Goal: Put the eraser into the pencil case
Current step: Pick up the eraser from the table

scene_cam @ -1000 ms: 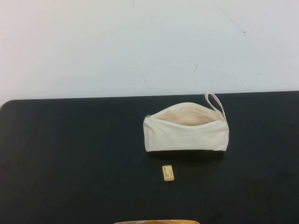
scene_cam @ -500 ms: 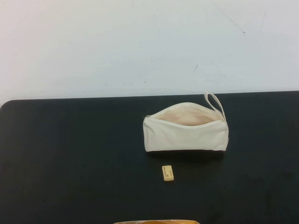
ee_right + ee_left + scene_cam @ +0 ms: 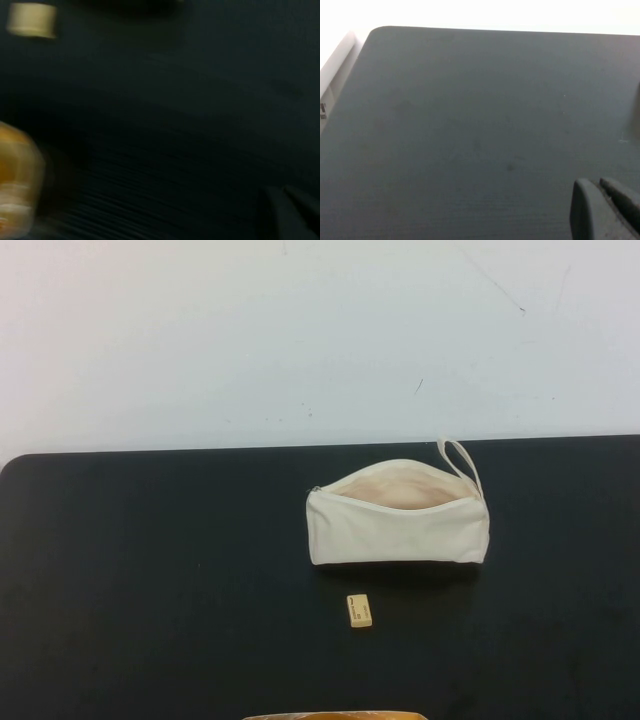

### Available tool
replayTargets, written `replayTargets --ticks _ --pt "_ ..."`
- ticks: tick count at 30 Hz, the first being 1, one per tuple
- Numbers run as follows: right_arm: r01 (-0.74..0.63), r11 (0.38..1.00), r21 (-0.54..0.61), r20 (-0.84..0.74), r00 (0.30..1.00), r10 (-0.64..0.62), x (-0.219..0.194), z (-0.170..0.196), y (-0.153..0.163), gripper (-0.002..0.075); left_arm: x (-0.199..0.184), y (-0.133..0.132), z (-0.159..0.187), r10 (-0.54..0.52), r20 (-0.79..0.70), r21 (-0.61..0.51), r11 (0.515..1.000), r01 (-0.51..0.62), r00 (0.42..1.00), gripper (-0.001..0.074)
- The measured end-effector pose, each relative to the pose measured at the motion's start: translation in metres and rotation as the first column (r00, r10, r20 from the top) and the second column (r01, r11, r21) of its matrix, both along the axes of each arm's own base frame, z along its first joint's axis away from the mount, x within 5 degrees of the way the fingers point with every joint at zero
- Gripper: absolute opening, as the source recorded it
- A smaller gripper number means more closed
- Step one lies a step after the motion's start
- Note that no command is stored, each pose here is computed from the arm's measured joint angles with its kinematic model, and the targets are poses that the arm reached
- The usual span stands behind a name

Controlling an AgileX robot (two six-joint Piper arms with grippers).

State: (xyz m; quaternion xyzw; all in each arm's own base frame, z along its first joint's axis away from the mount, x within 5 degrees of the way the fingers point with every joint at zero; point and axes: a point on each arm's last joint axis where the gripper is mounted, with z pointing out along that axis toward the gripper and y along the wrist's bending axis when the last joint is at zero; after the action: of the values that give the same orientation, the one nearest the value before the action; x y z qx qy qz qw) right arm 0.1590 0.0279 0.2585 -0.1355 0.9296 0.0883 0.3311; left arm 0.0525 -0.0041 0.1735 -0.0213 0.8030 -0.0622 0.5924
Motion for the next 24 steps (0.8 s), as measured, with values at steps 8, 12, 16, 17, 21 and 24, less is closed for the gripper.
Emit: replayTargets --ticks 8,12,16,17,21,24 --pt "-0.33 0.889 0.319 0.083 0.944 0.32 0.043 -0.014 0.051 -0.0001 0.0 0.0 0.0 0.0 0.0 0.0 1.0 0.0 1.0 -0.0003" --pt "-0.431 0.842 0.324 0.053 0.897 0.439 0.066 -0.027 0.077 -0.0001 0.0 0.0 0.0 0.0 0.0 0.0 1.0 0.0 1.0 -0.0003" --pt "-0.531 0.792 0.302 0.051 0.838 0.543 0.089 -0.031 0.113 -0.0001 0.0 0.0 0.0 0.0 0.0 0.0 1.0 0.0 1.0 -0.0003" --pt "-0.547 0.783 0.296 0.053 0.828 0.559 0.094 -0.031 0.124 -0.0001 0.0 0.0 0.0 0.0 0.0 0.0 1.0 0.0 1.0 -0.0003" --pt "-0.616 0.745 0.256 0.049 0.778 0.626 0.106 -0.032 0.165 -0.0001 0.0 0.0 0.0 0.0 0.0 0.0 1.0 0.0 1.0 -0.0003" --pt "-0.662 0.705 0.253 0.037 0.735 0.677 0.112 -0.035 0.192 -0.0001 0.0 0.0 0.0 0.0 0.0 0.0 1.0 0.0 1.0 -0.0003"
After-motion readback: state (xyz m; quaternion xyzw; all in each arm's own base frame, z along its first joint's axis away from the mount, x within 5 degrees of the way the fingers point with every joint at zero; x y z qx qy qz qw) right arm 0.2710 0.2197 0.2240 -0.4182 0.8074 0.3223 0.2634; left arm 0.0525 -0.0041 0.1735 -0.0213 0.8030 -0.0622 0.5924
